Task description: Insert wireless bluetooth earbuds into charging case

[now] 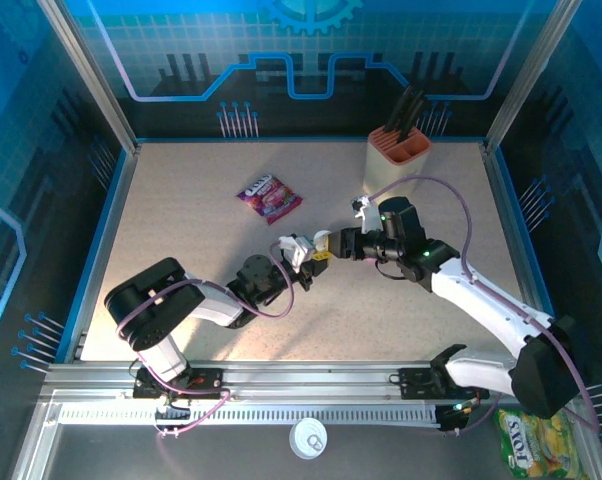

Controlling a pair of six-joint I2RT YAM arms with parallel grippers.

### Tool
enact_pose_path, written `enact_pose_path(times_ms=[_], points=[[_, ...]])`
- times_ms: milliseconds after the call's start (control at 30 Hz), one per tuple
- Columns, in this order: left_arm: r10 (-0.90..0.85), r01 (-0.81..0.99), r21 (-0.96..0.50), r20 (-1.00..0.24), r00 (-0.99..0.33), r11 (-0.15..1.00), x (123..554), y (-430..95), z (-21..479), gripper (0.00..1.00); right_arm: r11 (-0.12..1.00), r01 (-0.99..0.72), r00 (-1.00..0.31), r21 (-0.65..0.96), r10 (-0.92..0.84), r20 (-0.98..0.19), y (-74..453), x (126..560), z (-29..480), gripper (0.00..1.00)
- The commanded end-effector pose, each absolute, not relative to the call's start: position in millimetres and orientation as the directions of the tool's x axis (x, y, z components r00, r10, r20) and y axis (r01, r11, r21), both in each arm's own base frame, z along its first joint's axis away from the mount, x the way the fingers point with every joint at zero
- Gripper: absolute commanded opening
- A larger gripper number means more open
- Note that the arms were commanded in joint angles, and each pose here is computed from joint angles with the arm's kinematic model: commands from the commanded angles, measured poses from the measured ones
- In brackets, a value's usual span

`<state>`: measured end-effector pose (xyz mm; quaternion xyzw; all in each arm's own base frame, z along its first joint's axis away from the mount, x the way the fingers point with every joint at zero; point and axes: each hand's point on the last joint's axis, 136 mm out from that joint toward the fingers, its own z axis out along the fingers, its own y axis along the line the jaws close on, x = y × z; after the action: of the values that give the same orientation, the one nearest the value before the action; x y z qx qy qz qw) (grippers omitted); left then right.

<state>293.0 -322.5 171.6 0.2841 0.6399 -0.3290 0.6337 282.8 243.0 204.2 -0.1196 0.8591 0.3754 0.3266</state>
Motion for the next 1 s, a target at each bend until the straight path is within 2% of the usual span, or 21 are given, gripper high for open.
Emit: enact_pose_path(times_ms=[0, 100, 167, 567, 700, 833, 967], points=[[-0.129, 0.783, -0.059, -0.991, 0.026, 0.619, 295, -327, 198, 0.15, 0.698, -0.473, -0.739, 0.538, 0.018, -0.673, 242, 281, 215, 0.55], [-0.13, 0.787, -0.06, -0.991, 0.025, 0.614, 295, -328, 198, 0.15, 0.714, -0.456, -0.759, 0.531, 0.0, -0.651, 241, 281, 203, 0.6], [-0.13, 0.786, -0.06, -0.991, 0.026, 0.615, 295, -327, 198, 0.15, 0.707, -0.464, -0.749, 0.534, 0.01, -0.663, 245, 286, 214, 0.63], [-0.124, 0.783, -0.069, -0.992, 0.01, 0.618, 293, -325, 193, 0.15, 0.738, -0.4, -0.776, 0.544, 0.043, -0.629, 241, 291, 211, 0.63], [-0.122, 0.781, -0.067, -0.992, 0.013, 0.62, 293, -324, 193, 0.15, 0.702, -0.435, -0.766, 0.564, 0.041, -0.641, 247, 287, 220, 0.63], [-0.111, 0.757, -0.072, -0.994, 0.0, 0.649, 299, -317, 185, 0.15, 0.588, -0.547, -0.715, 0.596, 0.042, -0.698, 260, 274, 248, 0.67], [-0.121, 0.729, -0.105, -0.992, -0.032, 0.677, 308, -299, 179, 0.15, 0.608, -0.569, -0.674, 0.553, 0.041, -0.738, 253, 269, 256, 0.68]])
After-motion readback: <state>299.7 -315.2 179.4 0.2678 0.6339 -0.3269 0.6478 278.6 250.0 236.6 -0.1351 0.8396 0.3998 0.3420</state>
